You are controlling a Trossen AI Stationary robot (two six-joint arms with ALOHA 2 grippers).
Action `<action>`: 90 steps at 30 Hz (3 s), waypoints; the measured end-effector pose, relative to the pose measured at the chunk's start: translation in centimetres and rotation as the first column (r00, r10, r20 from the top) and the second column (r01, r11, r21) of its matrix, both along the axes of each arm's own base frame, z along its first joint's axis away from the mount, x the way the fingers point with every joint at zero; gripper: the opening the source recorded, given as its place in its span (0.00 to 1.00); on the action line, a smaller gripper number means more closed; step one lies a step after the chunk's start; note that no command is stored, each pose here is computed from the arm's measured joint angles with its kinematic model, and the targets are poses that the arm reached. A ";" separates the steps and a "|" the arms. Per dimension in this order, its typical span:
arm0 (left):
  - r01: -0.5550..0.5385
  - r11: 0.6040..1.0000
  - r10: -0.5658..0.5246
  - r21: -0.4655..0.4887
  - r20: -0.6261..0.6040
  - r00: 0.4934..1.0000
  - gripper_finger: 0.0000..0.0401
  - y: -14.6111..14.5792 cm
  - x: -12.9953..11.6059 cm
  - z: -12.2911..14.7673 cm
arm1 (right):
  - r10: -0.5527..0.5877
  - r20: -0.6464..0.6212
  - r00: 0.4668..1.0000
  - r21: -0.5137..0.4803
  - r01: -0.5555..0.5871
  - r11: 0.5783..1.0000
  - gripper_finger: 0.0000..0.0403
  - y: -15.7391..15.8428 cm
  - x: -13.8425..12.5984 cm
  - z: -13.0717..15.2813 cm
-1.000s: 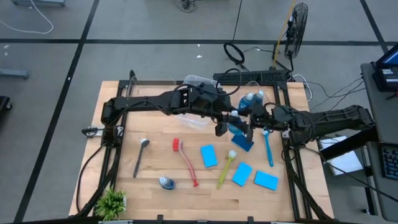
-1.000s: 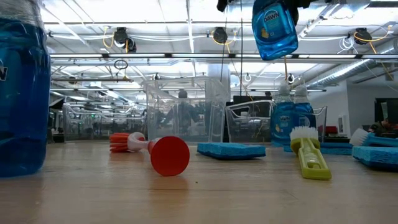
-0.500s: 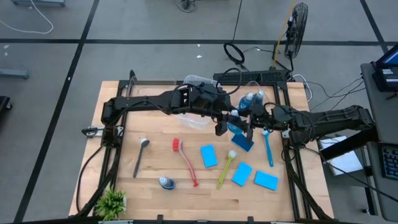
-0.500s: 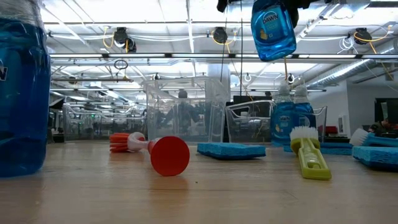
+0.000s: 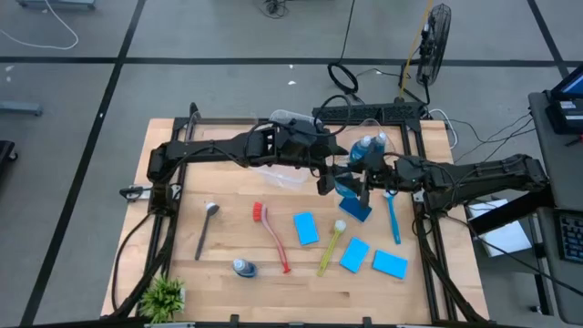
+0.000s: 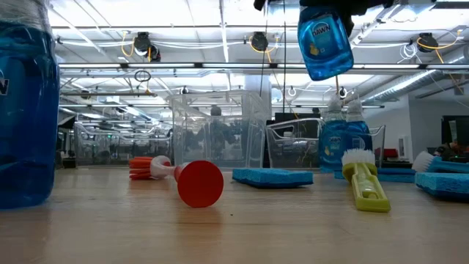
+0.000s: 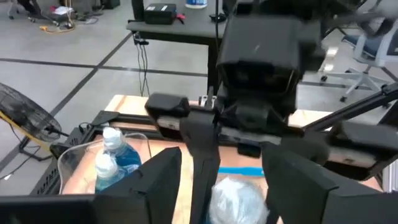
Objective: Pick & Place Kitchen Sink Supplies
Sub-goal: Put the blue dish soap into the right transparent bin
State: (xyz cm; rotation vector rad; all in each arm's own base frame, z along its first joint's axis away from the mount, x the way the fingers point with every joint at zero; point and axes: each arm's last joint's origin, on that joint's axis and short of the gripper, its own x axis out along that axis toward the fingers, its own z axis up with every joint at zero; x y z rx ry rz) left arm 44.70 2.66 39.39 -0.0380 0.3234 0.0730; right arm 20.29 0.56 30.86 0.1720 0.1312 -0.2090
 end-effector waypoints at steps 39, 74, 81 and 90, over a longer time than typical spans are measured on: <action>-0.105 0.993 0.079 -0.047 -0.380 0.922 0.61 2.3 -10.2 1.8 | -0.334 0.043 0.942 -0.137 0.337 0.932 0.39 -4.8 -0.9 0.9; -0.154 0.965 0.132 -0.214 -0.113 0.985 0.61 0.2 -22.1 -2.3 | -0.439 0.041 0.897 -0.165 0.440 0.883 0.39 -7.6 -1.1 -11.3; -0.158 0.962 0.135 -0.224 -0.115 0.984 0.61 0.2 -22.1 -2.3 | -0.454 0.028 0.891 -0.183 0.451 0.874 0.39 -8.4 -0.6 -12.1; -0.160 0.962 0.137 -0.221 -0.116 0.984 0.61 0.3 -22.1 -2.3 | -0.482 0.000 0.876 -0.187 0.474 0.861 0.39 -9.2 -0.2 -13.2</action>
